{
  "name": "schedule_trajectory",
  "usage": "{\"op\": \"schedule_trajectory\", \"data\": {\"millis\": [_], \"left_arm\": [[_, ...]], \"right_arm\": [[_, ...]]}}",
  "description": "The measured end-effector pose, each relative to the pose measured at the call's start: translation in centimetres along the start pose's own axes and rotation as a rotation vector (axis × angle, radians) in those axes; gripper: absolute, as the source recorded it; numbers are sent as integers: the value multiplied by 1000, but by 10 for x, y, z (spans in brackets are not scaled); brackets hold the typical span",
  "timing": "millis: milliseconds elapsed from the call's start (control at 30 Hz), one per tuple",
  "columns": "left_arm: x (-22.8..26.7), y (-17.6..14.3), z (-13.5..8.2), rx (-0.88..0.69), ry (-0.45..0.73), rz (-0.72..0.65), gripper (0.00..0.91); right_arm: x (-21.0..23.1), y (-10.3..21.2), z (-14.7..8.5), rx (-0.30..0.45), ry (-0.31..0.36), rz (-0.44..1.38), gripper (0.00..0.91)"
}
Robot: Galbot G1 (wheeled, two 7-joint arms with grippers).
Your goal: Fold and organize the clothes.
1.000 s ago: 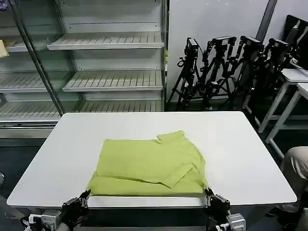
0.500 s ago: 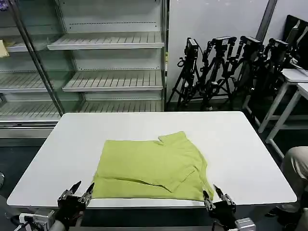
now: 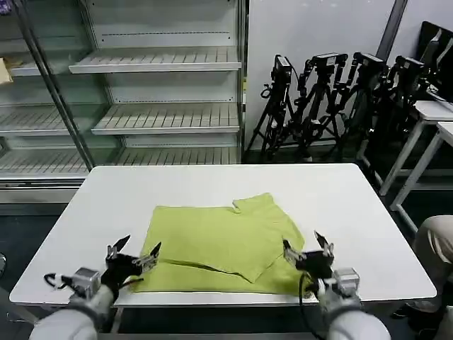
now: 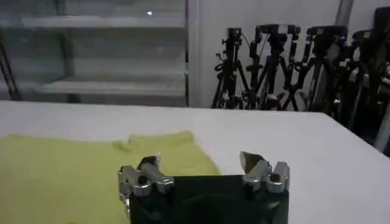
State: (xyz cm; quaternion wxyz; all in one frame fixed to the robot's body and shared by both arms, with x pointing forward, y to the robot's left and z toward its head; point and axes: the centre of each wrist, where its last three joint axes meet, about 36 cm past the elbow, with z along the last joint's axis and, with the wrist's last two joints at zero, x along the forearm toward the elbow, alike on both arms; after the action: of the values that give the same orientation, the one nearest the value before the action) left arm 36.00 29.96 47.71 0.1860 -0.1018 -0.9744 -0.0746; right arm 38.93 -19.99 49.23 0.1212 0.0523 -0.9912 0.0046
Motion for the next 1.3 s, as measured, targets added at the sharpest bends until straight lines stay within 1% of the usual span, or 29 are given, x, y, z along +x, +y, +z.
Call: {"op": "schedule_trajectory", "data": {"millis": [100, 267, 433, 567, 833, 1300], "left_arm": [[-22, 9, -1, -7, 10, 3, 907], [-55, 24, -6, -8, 25, 6, 907], [-83, 41, -9, 5, 47, 19, 907], [-102, 52, -10, 11, 66, 23, 907], [-132, 63, -10, 19, 101, 19, 907], [-166, 72, -18, 29, 119, -11, 907]], "right_arm": [[-30, 5, -7, -3, 1, 1, 907], [-81, 13, -15, 3, 24, 12, 907], [-127, 16, -20, 7, 60, 37, 907], [-156, 16, -19, 11, 100, 70, 907], [-187, 13, -8, 22, 168, 102, 907], [-208, 13, -1, 21, 222, 104, 907]]}}
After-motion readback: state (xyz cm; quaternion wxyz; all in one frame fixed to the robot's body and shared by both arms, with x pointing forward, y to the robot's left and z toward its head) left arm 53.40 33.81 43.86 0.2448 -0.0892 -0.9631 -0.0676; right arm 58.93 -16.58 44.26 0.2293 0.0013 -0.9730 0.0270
